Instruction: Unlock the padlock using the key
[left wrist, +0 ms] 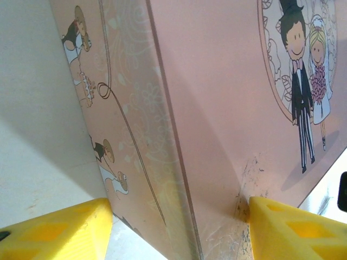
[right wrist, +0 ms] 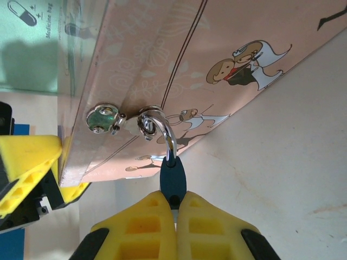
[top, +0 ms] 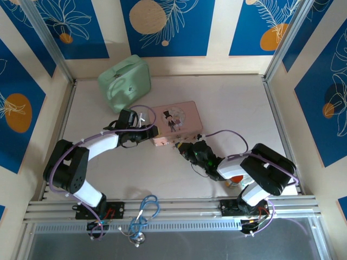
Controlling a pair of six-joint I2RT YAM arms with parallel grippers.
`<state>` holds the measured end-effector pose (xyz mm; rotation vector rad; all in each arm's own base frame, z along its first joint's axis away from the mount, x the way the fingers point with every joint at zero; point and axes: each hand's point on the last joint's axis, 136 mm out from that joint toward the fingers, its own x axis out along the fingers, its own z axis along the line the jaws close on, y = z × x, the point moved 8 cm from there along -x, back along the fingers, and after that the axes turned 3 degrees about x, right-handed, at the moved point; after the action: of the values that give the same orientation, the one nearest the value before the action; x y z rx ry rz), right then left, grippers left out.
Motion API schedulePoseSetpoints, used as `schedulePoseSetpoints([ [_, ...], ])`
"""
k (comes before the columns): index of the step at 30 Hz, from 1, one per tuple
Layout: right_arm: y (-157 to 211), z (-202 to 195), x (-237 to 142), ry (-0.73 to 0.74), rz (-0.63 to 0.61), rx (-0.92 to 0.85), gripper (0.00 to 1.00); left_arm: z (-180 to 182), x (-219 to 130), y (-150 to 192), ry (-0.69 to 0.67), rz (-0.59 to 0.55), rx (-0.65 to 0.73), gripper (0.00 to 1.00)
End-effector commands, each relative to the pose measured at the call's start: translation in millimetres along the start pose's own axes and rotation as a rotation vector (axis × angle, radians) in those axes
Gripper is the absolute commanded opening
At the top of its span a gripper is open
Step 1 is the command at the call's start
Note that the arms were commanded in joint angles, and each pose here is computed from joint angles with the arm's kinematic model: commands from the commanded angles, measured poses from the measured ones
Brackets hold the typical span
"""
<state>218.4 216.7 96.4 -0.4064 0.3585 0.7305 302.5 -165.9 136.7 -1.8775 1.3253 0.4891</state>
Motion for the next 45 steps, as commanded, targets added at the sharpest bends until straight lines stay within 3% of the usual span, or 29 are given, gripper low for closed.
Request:
schedulePoseSetpoints([
  [1,-9.8,-0.2,-2.4,-0.036,-0.104,0.065,0.00,32.8,3.1,15.3,-0.159,0.080,-0.057,0.64],
  [7,2.7,5.9,-10.3,-0.012,-0.134,0.088,0.00,34.3,1.5,13.0,-0.167,0.076,-0.057,0.64],
  [17,-9.8,-3.1,-20.0,0.034,-0.170,0.061,0.00,34.8,-0.2,10.6,-0.170,0.072,-0.057,0.64],
  [22,-15.5,8.8,-39.3,0.097,-0.129,-0.051,0.00,31.4,1.6,1.8,-0.170,0.062,-0.054,0.63],
  [27,-17.4,37.1,-63.2,0.110,0.042,-0.240,0.00,25.5,0.1,-8.7,-0.169,0.041,-0.040,0.63],
  [34,-1.6,62.2,-93.1,0.221,0.395,-0.435,0.00,15.5,5.0,-23.0,-0.127,0.019,-0.045,0.63],
  [41,28.4,59.1,-83.7,0.291,0.688,-0.428,0.00,0.1,1.7,-38.1,-0.089,-0.004,-0.030,0.66],
  [45,42.0,46.4,-62.3,0.356,0.779,-0.395,0.00,-14.3,-11.6,-35.7,-0.080,-0.017,0.007,0.72],
])
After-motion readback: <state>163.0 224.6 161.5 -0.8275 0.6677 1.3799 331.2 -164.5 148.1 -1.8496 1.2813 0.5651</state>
